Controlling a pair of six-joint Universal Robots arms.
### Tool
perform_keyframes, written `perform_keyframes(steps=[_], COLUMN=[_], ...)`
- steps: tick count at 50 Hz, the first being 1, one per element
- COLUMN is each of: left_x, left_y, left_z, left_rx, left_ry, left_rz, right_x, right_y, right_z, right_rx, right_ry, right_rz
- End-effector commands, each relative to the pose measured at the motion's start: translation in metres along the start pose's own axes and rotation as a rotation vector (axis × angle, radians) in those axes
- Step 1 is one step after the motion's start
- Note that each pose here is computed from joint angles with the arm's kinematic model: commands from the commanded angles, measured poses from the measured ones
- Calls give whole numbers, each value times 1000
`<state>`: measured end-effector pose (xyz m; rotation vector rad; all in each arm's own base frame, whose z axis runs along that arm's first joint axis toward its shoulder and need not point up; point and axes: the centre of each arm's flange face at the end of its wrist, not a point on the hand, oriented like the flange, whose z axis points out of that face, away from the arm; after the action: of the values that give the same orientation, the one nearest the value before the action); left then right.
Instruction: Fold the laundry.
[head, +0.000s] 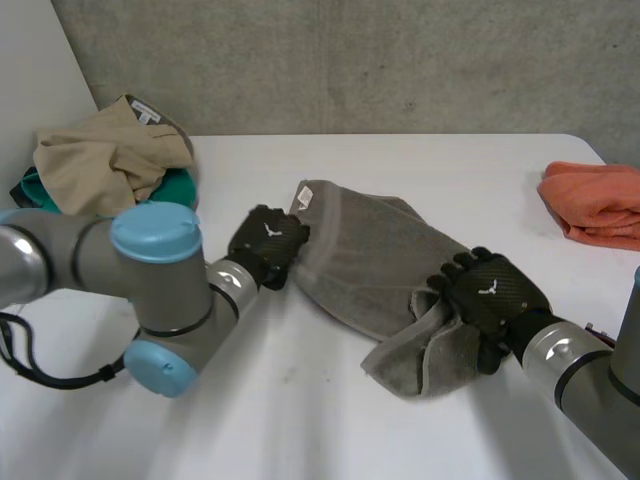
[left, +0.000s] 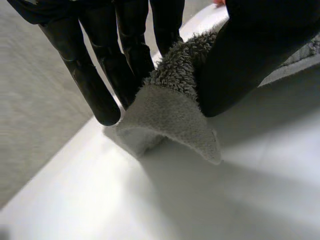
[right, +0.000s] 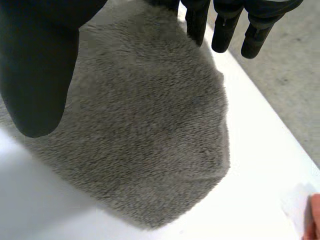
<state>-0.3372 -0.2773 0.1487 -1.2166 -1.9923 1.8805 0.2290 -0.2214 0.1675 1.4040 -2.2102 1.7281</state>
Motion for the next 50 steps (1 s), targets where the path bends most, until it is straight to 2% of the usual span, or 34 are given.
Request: perform_keyframes(steps=[1,8,12,18,22,25,29,30,34,38,41,45,50], left_x=[-15,-12,-10,-14,-25,-37,-52,-54,-62,-62,-56,-45,-33], left_y=[-33,-33,-30,-32,-39,-53,-80,-86,-112,-120,-111,-90,-56], left_z=[-42,-75,-83,-84,-84,-91,-107,-112,-134,-150,-151,-144,-121], left_rx=[34,15,2,12,31,74,158,178,264,280,236,162,30], left_ry=[-60,-54,-50,-65,-98,-136,-188,-197,-229,-216,-186,-148,-104], left_rz=[6,4,3,2,2,5,5,1,-28,-81,-129,-152,-168], right_x=[21,30,20,-2,5,29,62,72,98,115,115,108,65], right_y=[-17,-33,-26,7,11,-8,-60,-75,-98,-111,-111,-96,-75], right_z=[-3,-15,-14,13,26,24,-8,-22,-46,-53,-46,-12,35], right_rx=[1,-52,-112,-208,-170,-68,106,136,151,128,109,66,74], right_ry=[88,54,0,-46,23,124,222,250,315,340,310,230,42], right_rz=[183,442,533,580,565,521,343,253,42,-92,-130,-156,-288])
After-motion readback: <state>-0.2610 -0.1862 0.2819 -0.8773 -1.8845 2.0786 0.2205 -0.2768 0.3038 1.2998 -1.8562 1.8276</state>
